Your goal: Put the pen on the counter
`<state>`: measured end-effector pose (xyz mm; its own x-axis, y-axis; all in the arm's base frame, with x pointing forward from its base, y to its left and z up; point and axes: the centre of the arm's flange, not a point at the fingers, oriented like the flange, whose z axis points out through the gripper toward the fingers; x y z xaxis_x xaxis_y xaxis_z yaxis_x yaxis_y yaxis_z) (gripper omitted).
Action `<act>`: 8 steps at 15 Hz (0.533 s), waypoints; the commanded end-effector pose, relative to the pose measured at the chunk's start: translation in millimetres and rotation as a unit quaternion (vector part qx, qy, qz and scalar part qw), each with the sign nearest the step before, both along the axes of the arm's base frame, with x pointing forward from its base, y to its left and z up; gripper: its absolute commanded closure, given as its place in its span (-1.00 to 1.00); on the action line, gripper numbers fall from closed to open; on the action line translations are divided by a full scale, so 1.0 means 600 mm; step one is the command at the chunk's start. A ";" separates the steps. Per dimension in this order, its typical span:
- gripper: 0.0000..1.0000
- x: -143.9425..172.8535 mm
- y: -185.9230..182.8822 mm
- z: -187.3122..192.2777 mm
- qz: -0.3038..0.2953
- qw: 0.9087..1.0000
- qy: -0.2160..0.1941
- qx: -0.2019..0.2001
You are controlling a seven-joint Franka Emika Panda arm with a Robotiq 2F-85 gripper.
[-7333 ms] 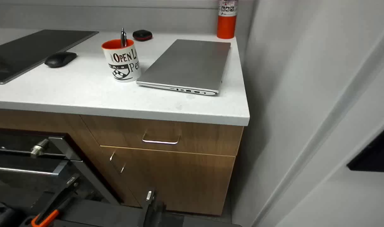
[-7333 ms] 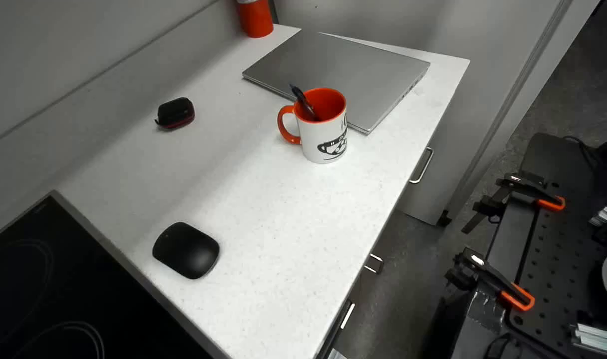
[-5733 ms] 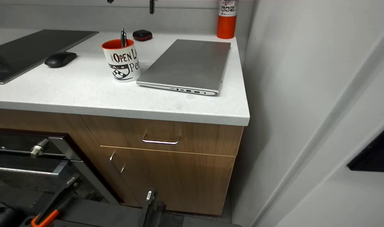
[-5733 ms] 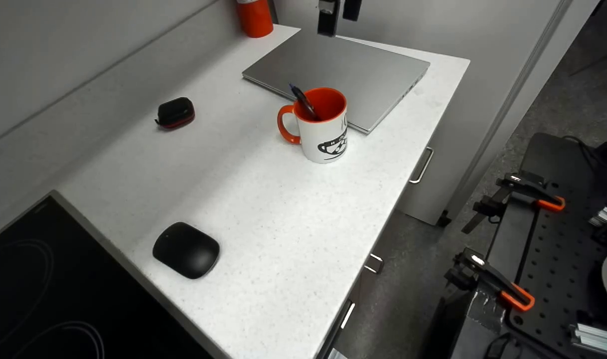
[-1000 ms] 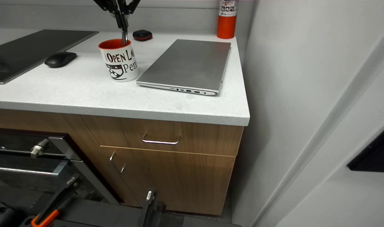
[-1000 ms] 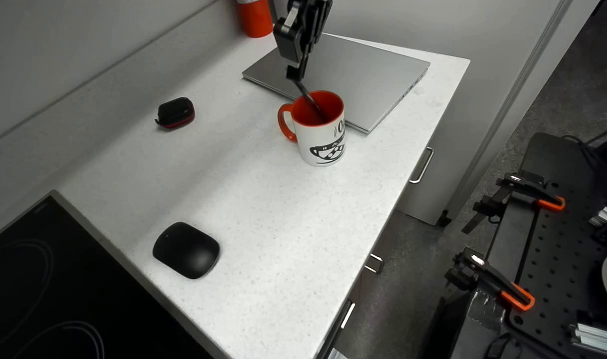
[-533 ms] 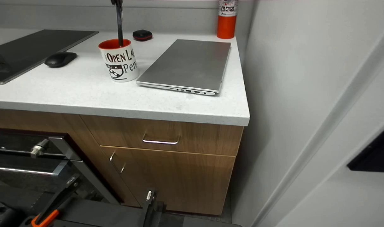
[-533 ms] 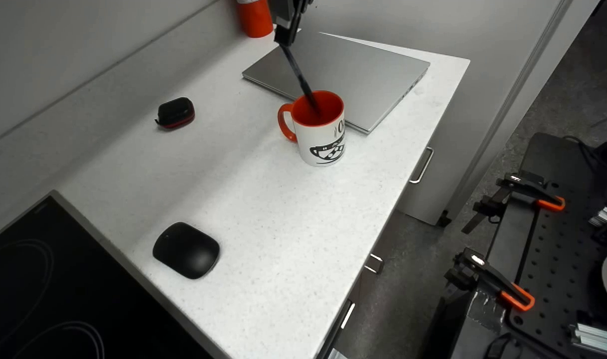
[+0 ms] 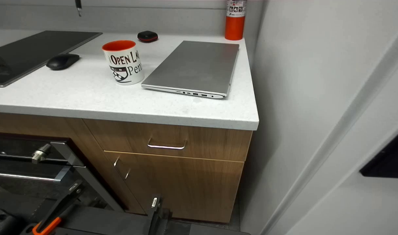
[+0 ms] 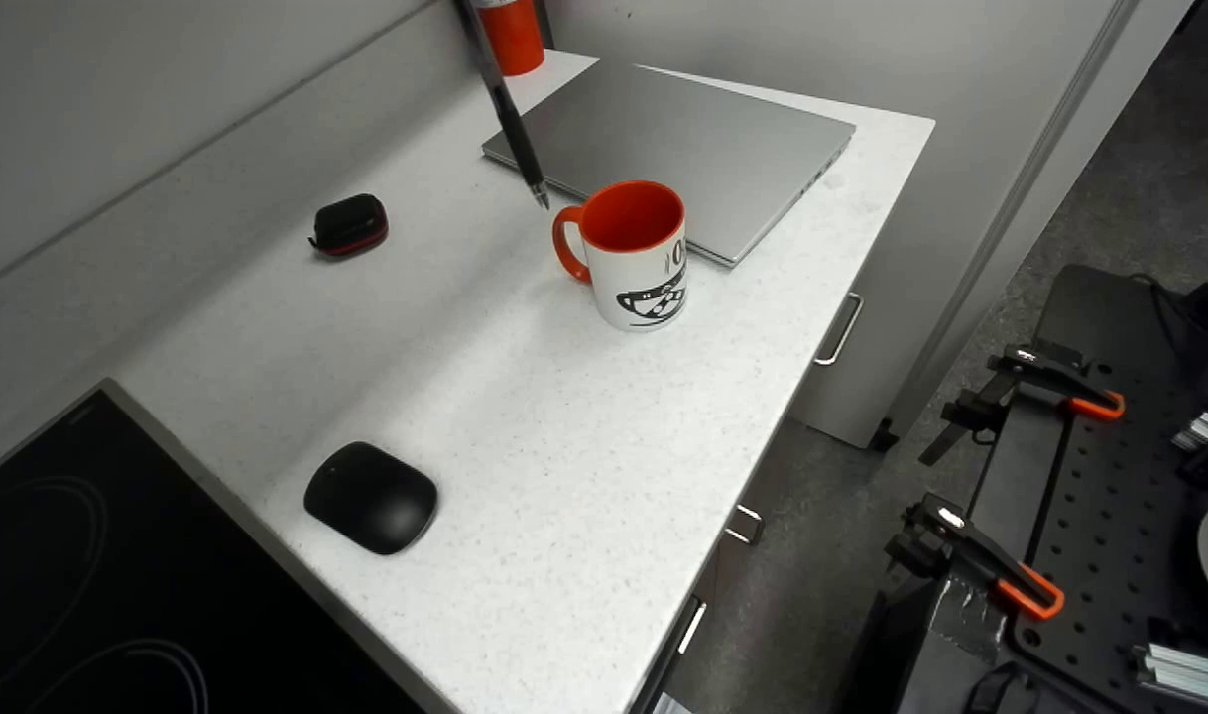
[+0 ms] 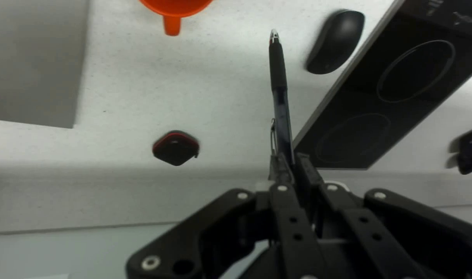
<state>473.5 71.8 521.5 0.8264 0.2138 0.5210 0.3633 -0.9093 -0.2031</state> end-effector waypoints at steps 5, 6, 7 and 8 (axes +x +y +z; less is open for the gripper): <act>0.95 0.085 0.106 -0.176 0.088 0.988 0.115 0.049; 0.95 0.096 0.114 -0.204 0.088 0.987 0.126 0.042; 0.95 0.109 0.120 -0.230 0.084 0.987 0.134 0.029; 0.95 0.120 0.125 -0.252 0.085 0.985 0.148 0.025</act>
<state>506.5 136.4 399.8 0.8908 0.3215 0.3211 0.4290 -0.8279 -0.3611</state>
